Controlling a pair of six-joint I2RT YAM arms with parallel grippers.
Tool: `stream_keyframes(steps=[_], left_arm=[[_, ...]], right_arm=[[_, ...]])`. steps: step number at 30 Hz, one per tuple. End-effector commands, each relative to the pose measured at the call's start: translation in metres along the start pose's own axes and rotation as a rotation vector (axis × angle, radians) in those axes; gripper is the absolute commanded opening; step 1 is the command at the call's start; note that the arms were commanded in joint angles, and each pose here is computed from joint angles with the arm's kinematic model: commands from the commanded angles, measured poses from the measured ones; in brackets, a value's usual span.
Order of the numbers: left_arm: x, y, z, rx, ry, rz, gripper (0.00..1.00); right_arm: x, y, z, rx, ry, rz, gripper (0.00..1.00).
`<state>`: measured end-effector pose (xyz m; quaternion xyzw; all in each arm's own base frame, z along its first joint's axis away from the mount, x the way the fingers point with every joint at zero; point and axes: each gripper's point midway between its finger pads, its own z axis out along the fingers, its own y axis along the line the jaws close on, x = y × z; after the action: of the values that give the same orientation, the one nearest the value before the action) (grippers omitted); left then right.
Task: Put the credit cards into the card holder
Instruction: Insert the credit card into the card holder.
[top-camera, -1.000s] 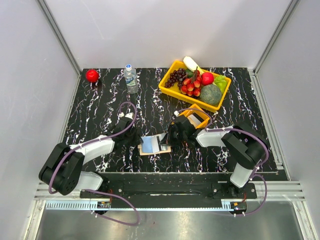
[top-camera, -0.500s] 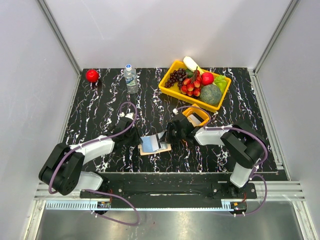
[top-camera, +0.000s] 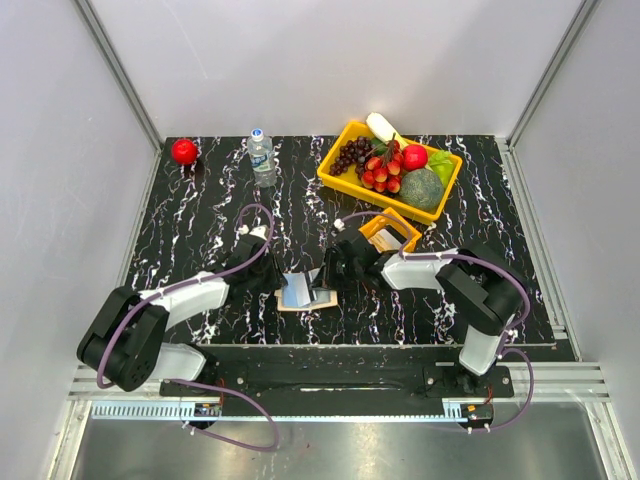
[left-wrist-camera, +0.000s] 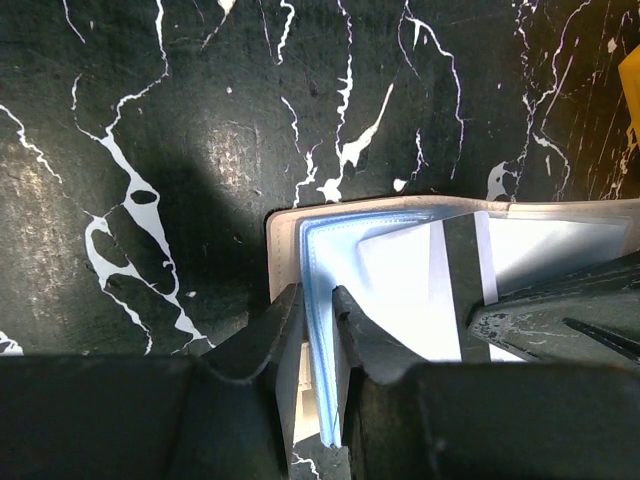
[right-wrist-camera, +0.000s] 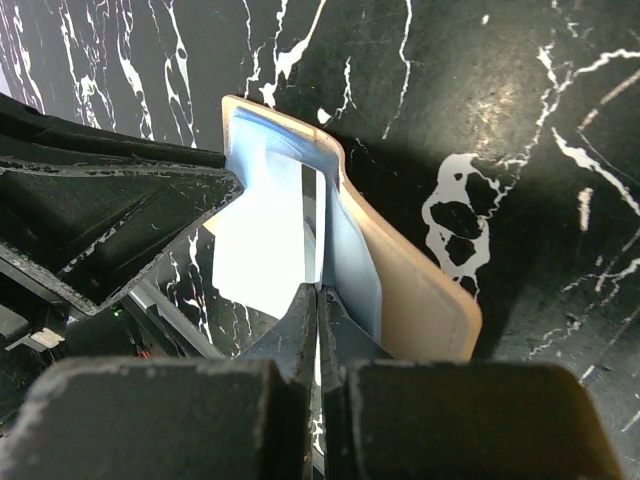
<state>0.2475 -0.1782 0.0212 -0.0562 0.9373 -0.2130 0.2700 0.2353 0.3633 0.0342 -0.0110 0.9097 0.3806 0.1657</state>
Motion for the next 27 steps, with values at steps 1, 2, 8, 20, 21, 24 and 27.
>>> stream_keyframes(steps=[1,2,8,20,21,24,27], left_arm=[[-0.001,-0.009,-0.004,0.048,-0.013,-0.003,0.22],[0.0,-0.01,-0.004,0.051,-0.013,-0.001,0.22],[0.001,-0.006,-0.007,0.041,-0.024,-0.018,0.21],[0.005,0.009,-0.023,0.0,-0.079,-0.057,0.42],[0.006,0.009,-0.024,0.001,-0.082,-0.054,0.44],[0.008,0.01,-0.027,0.006,-0.084,-0.054,0.45],[0.015,0.009,-0.026,0.024,-0.063,-0.058,0.42]], right_arm=[[0.016,0.003,0.007,0.014,0.082,-0.04,0.0],[0.017,0.003,0.008,0.019,0.089,-0.039,0.01],[0.022,-0.004,0.009,0.07,0.126,-0.024,0.06],[0.024,-0.023,0.007,0.183,0.131,0.028,0.09],[0.024,-0.023,0.007,0.184,0.132,0.025,0.09],[0.024,-0.022,0.008,0.176,0.14,0.014,0.12],[0.024,-0.02,0.005,0.171,0.139,0.011,0.16]])
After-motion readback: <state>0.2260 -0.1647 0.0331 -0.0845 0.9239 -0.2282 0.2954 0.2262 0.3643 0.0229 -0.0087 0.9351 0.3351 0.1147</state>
